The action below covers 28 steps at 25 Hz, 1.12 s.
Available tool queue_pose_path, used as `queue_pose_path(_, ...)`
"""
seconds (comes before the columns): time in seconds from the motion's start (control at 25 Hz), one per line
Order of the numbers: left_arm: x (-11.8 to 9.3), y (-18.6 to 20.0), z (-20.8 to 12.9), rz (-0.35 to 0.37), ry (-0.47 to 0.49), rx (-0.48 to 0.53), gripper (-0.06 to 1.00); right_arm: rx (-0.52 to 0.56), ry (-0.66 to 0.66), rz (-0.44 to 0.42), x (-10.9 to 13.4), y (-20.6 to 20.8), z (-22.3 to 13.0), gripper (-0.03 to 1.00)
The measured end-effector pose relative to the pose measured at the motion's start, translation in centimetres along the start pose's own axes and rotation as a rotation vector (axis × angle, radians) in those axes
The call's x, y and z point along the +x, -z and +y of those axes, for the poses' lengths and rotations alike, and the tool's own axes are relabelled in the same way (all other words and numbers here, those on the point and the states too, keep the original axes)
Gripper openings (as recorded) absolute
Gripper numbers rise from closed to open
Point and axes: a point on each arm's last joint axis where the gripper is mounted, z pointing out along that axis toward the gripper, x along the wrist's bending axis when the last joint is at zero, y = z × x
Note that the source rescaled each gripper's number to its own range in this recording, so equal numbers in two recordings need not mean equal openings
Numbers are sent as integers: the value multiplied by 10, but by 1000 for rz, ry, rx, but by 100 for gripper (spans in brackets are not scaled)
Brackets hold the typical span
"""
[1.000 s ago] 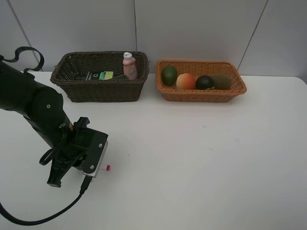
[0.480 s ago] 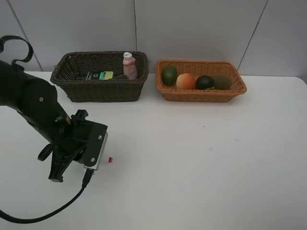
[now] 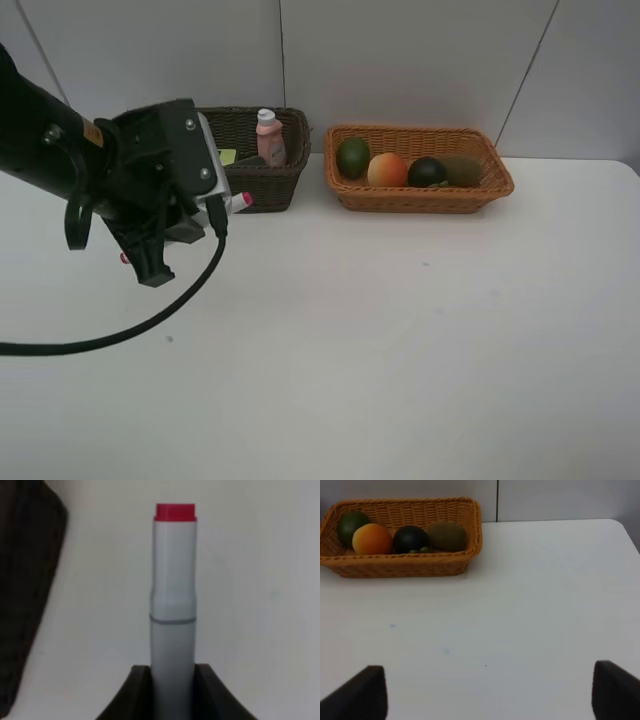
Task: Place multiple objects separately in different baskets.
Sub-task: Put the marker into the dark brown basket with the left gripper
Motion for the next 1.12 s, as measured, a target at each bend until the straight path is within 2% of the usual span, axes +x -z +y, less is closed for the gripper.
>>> queue_pose_path(0.16,27,13,19,80,89,-73,4,0,0,0,0,0,0,98)
queue_pose_path(0.44,83,7,19,195,195,-81,4,0,0,0,0,0,0,98)
queue_pose_path(0.72,124,-32,18,240,238,-64,4,0,0,0,0,0,0,98)
queue_pose_path(1.12,164,-106,14,245,268,-30,4,0,0,0,0,0,0,98)
